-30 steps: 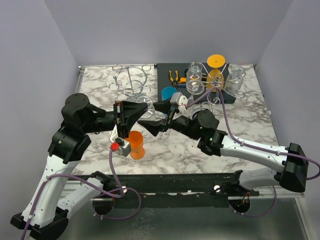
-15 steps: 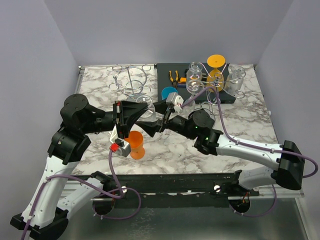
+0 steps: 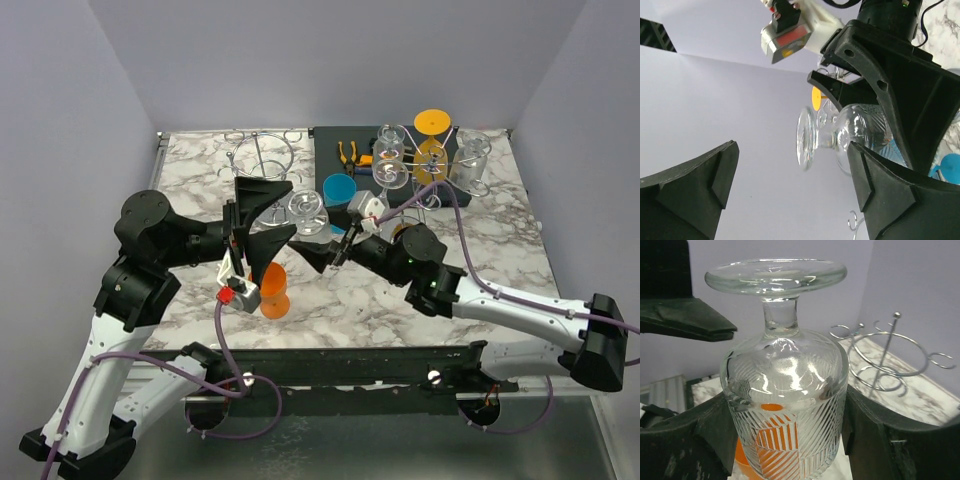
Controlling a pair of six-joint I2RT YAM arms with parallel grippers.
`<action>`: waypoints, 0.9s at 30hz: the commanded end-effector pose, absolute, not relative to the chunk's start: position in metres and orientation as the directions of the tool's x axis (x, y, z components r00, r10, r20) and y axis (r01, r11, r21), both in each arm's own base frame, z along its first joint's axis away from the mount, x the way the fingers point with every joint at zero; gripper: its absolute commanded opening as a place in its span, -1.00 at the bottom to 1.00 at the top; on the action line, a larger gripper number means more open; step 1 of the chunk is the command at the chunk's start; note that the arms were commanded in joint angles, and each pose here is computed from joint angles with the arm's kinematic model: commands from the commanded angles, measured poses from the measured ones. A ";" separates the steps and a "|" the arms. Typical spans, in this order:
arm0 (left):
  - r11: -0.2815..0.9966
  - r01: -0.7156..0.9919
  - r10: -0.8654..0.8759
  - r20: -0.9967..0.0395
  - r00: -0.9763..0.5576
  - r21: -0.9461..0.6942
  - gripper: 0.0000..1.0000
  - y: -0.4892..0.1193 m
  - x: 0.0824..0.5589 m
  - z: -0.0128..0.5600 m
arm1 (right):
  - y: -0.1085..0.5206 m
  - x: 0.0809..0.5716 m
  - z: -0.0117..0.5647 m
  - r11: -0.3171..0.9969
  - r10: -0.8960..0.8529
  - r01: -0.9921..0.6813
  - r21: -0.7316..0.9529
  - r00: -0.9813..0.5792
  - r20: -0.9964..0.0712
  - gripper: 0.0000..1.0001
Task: Place the wine glass upside down on the wine glass rack
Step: Turn the wine glass upside down at the wine rack.
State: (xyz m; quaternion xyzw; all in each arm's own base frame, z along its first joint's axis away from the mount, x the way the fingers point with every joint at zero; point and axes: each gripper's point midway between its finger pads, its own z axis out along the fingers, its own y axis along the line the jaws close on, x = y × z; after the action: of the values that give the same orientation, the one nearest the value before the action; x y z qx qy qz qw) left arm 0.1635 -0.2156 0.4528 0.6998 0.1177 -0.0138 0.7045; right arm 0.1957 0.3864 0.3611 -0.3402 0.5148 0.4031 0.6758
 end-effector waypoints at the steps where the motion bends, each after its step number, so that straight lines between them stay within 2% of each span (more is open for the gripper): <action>1: 0.091 0.227 0.182 -0.240 0.953 0.970 0.97 -0.212 0.172 0.469 | 0.353 0.213 0.397 0.594 0.157 -0.794 -0.129 0.272 -0.950 -0.99; 7: 0.252 0.367 0.218 -0.423 0.880 0.895 0.97 -0.203 0.186 0.488 | 0.330 0.242 0.434 0.706 0.054 -0.671 -0.225 0.368 -0.928 -0.99; 14: 0.536 0.491 0.230 -0.679 0.698 0.686 0.98 -0.182 0.220 0.519 | 0.294 0.303 0.478 0.767 0.090 -0.628 -0.129 0.306 -0.948 -0.99; 21: 0.613 0.534 0.190 -0.765 0.615 0.582 0.97 -0.176 0.228 0.520 | 0.244 0.329 0.498 0.857 0.063 -0.508 -0.091 0.279 -0.958 -0.99; 27: 0.613 0.567 0.170 -0.792 0.586 0.551 0.97 -0.178 0.228 0.512 | 0.205 0.320 0.471 0.905 0.031 -0.421 -0.055 0.196 -0.980 -0.99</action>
State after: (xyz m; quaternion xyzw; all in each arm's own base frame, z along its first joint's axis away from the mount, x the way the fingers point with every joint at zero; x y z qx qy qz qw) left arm 0.2281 -0.1835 0.5069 0.4545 0.4194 -0.1104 0.7781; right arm 0.3370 0.2343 0.4685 -0.1975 0.6020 0.1577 0.7574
